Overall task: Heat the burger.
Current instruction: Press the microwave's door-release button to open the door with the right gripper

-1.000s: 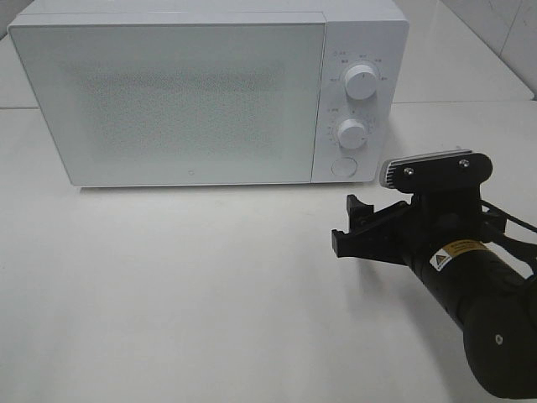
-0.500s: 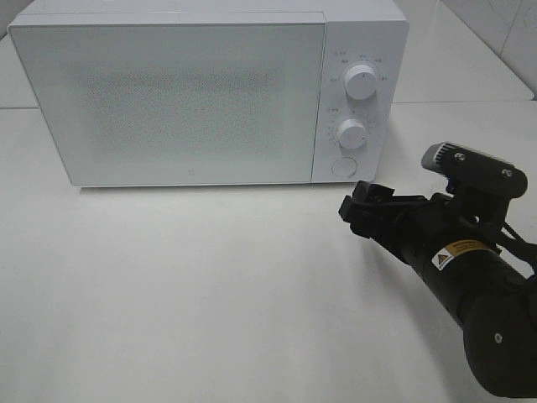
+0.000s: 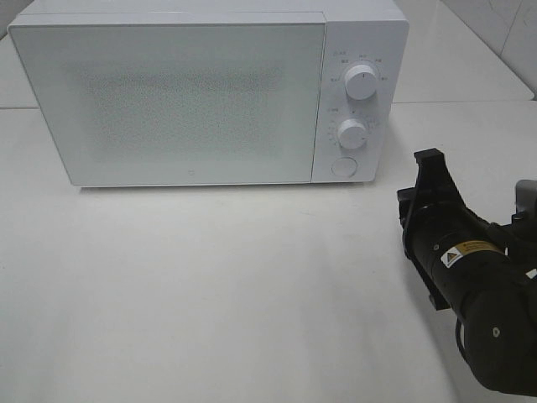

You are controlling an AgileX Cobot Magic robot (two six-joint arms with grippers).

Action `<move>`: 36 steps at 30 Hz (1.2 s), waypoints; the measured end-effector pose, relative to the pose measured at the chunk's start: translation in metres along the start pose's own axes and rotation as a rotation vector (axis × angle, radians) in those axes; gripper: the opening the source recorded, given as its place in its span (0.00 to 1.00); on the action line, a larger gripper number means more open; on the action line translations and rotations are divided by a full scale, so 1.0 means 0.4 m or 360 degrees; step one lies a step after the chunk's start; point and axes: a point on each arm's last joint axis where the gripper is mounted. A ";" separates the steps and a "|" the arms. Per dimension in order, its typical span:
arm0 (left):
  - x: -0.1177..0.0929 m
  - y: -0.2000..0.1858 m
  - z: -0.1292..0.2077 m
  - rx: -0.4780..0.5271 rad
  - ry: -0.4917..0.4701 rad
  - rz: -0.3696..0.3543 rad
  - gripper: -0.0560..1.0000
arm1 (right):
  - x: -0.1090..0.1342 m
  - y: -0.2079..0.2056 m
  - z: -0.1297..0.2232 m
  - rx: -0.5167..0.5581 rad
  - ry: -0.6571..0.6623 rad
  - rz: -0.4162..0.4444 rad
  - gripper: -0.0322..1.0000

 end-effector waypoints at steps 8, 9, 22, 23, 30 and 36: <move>0.000 0.000 0.000 0.0000 0.0000 0.0000 0.99 | 0.011 0.007 0.003 -0.0021 0.0242 -0.0013 0.03; 0.000 0.000 0.000 0.0000 0.0000 0.0000 0.99 | 0.016 0.010 0.005 -0.0020 0.0264 -0.0023 0.03; 0.000 0.000 0.000 0.0000 0.0000 0.0000 0.99 | 0.015 0.018 -0.008 -0.0078 0.0318 -0.0007 0.03; 0.000 0.000 0.000 0.0000 0.0000 0.0000 0.99 | 0.014 0.021 -0.014 -0.0095 0.0326 -0.0001 0.03; 0.000 0.000 0.000 0.0000 0.0000 0.0000 0.99 | 0.026 0.035 -0.012 -0.0080 0.0343 -0.0013 0.03; 0.000 0.000 0.000 0.0000 0.0000 0.0000 0.99 | 0.011 0.054 0.010 -0.0052 0.0364 0.0017 0.03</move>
Point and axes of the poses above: a point on each arm's last joint axis where the gripper is mounted, y pointing out along that axis toward the gripper, x along the wrist's bending axis when the last joint is at zero, z = x × y, and after that the axes turned 9 degrees about -y, right-handed
